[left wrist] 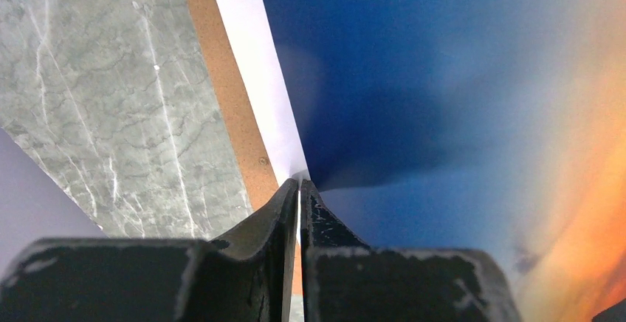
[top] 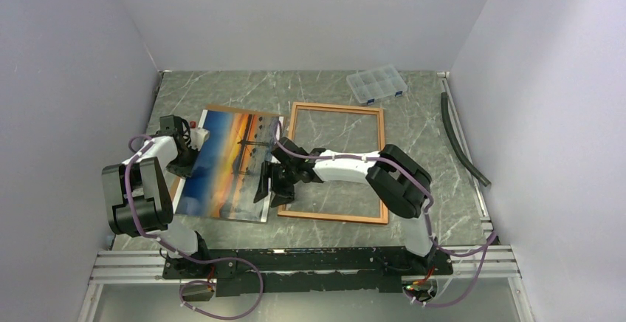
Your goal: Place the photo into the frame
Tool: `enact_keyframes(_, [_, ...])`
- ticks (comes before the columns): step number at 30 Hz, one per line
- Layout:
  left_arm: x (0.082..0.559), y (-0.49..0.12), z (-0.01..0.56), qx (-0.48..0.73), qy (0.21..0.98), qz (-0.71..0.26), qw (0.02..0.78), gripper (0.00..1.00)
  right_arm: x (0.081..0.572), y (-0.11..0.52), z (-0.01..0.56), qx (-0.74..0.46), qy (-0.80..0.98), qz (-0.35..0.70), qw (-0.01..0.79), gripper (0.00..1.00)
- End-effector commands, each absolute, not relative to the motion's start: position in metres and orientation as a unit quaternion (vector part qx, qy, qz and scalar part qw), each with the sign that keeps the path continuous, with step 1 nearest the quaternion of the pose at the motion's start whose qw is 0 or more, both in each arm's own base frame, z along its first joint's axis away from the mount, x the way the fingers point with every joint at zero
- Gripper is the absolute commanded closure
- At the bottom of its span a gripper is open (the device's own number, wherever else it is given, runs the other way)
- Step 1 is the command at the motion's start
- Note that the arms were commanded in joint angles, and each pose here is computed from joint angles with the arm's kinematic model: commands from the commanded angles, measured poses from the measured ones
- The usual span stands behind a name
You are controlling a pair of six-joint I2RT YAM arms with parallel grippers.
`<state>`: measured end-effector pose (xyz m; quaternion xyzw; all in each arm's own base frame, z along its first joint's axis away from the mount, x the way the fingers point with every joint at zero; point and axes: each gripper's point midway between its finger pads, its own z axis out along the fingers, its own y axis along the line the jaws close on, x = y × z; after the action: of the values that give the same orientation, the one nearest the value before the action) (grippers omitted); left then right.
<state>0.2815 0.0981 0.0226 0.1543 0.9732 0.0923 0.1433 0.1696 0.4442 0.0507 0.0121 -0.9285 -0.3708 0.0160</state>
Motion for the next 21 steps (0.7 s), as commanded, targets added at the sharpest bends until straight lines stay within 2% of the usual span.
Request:
enact_keyframes(1, [0.284, 0.091, 0.033, 0.152, 0.971, 0.081, 0.163, 0.89, 0.175, 0.443, 0.045, 0.023, -0.949, -0.313, -0.013, 0.36])
enact_keyframes(13, [0.287, 0.09, 0.036, 0.154, 0.971, 0.078, 0.168, 0.9, 0.175, 0.436, 0.024, 0.023, -0.976, -0.216, -0.024, 0.34])
enact_keyframes(21, [0.284, 0.09, 0.032, 0.159, 0.97, 0.077, 0.164, 0.92, 0.179, 0.474, 0.032, 0.028, -0.95, -0.312, -0.02, 0.36])
